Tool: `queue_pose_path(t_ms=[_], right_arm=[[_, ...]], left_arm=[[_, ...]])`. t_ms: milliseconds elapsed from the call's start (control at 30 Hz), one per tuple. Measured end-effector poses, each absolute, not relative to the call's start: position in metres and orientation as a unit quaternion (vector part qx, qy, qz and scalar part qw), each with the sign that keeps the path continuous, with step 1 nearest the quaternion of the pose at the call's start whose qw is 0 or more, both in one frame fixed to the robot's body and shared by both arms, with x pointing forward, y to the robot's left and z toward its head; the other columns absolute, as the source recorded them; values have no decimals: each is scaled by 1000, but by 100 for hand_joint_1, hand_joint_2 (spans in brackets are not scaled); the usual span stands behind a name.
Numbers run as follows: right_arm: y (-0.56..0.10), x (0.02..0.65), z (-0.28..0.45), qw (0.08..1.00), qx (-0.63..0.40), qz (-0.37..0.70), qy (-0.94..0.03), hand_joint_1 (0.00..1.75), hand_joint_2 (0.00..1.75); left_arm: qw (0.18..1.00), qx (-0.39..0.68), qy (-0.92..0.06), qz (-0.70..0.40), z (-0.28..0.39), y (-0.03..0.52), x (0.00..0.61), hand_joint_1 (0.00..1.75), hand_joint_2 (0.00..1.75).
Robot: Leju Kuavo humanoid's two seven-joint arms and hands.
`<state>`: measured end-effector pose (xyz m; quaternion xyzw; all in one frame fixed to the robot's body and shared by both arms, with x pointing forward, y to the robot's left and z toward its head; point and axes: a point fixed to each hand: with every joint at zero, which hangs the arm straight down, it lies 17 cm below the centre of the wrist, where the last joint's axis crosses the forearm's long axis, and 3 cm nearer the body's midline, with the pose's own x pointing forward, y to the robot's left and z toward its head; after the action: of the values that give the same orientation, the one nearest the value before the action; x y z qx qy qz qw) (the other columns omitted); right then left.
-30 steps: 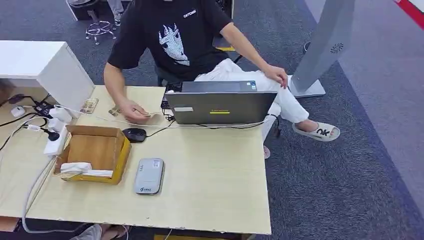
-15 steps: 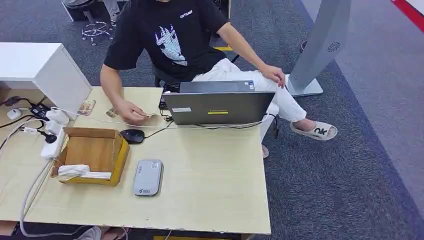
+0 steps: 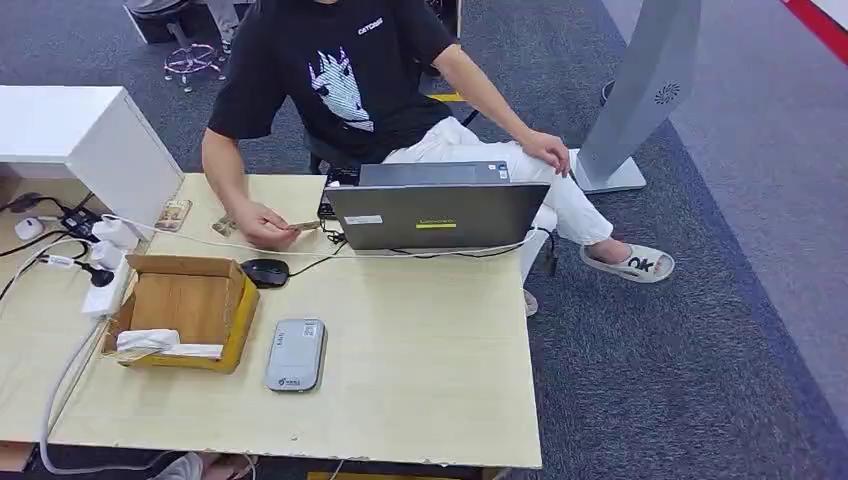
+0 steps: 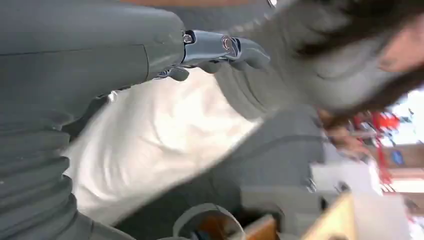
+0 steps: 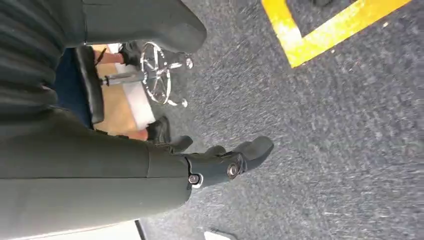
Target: Pass the card to the sensor for recognition and then transmit it.
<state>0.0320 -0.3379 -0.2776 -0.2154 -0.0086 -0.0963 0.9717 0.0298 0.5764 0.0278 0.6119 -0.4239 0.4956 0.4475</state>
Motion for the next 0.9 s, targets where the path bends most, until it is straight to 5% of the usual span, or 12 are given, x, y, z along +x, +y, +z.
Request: queue_pose_path(t_ms=[533,900], right_arm=[[-339,34,-277,971,-215,-102,-9,0,175],[-334,31,-279,973,-201,-110,-1,0,175]], left_arm=[[470,620,-371,507,-16,563,7,0,175],[393,615,-555,398,122,588,64,0,175]])
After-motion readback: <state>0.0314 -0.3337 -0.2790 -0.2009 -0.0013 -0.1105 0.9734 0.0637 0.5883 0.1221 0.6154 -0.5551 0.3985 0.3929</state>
